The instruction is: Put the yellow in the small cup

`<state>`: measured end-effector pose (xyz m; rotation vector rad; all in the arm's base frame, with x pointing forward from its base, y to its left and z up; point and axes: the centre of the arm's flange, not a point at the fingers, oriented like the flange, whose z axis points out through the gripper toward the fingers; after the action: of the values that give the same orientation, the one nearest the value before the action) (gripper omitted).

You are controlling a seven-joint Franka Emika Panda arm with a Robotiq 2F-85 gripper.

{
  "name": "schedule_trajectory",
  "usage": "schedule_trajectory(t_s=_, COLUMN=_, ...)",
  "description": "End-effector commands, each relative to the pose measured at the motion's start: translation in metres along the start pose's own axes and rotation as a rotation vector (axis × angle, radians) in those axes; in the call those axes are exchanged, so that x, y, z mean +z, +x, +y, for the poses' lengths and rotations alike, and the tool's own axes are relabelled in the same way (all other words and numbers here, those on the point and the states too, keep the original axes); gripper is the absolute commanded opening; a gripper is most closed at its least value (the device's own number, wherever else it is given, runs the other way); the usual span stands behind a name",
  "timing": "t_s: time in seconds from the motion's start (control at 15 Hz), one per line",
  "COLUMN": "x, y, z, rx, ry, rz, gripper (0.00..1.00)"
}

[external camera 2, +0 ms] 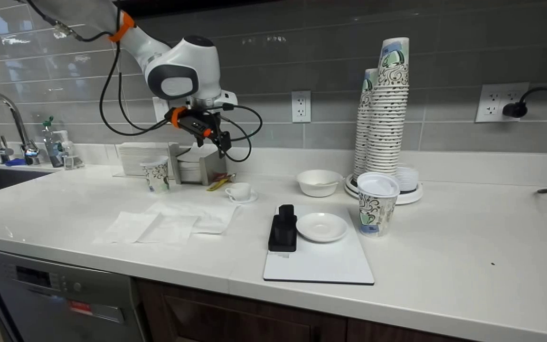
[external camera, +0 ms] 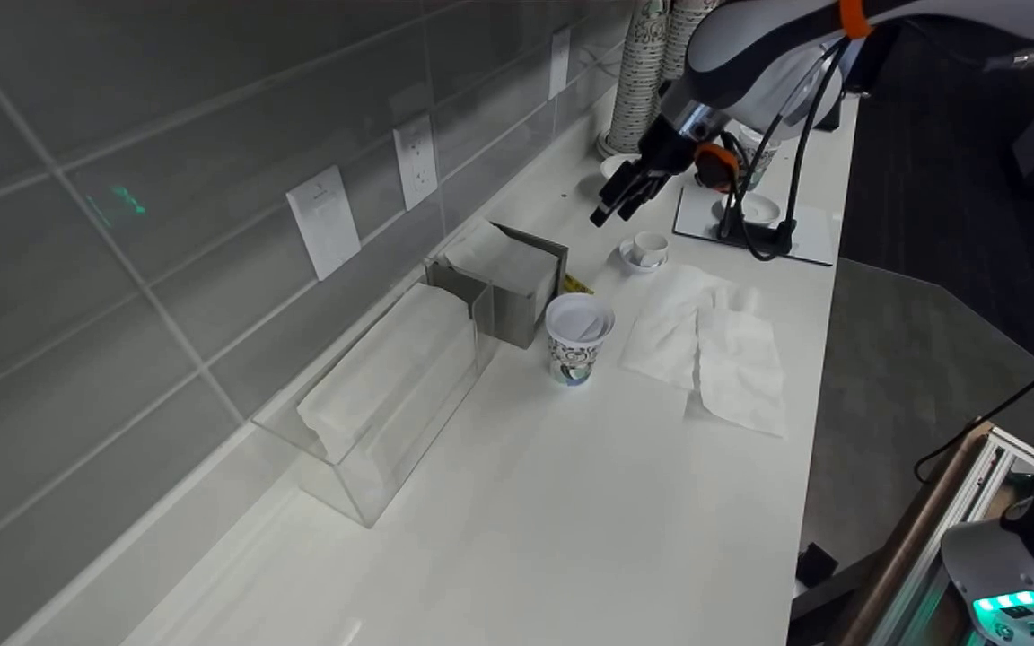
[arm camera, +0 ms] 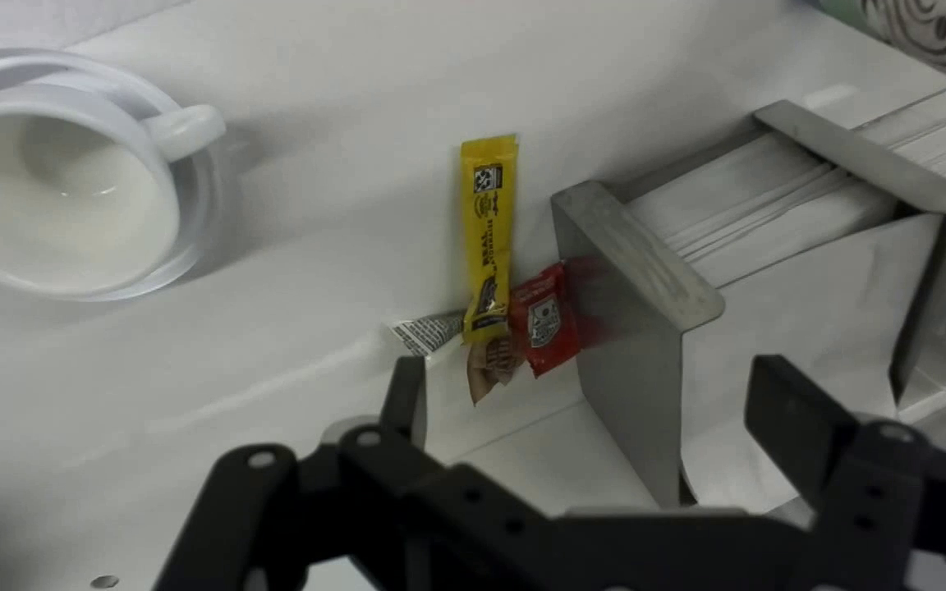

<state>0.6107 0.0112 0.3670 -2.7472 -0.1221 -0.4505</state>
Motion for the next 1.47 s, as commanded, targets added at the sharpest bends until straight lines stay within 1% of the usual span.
schedule_trajectory(t_s=0.0, x=0.016, y=0.017, z=0.006, rx=0.037, ry=0.042, rz=-0.004, gripper=1.00)
schedule_trajectory(t_s=0.07, x=0.022, y=0.022, z=0.007, rx=0.049, ry=0.080, rz=-0.021, gripper=1.00)
schedule_trajectory(t_s=0.13, x=0.030, y=0.027, z=0.012, rx=0.059, ry=0.099, rz=-0.018, gripper=1.00)
schedule_trajectory(t_s=0.2, x=0.037, y=0.031, z=0.017, rx=0.067, ry=0.116, rz=-0.034, gripper=1.00)
schedule_trajectory(t_s=0.4, x=0.055, y=0.042, z=0.036, rx=0.051, ry=0.127, rz=-0.046, gripper=1.00)
schedule_trajectory(t_s=0.67, x=0.083, y=0.049, z=0.060, rx=0.062, ry=0.161, rz=-0.110, gripper=1.00)
schedule_trajectory(t_s=1.0, x=0.125, y=0.044, z=0.069, rx=0.074, ry=0.156, rz=-0.159, gripper=1.00)
schedule_trajectory(t_s=1.13, x=0.138, y=0.042, z=0.065, rx=0.068, ry=0.153, rz=-0.158, gripper=0.98)
schedule_trajectory(t_s=1.2, x=0.143, y=0.041, z=0.062, rx=0.055, ry=0.139, rz=-0.144, gripper=1.00)
schedule_trajectory(t_s=1.4, x=0.150, y=0.041, z=0.053, rx=0.033, ry=0.104, rz=-0.122, gripper=1.00)
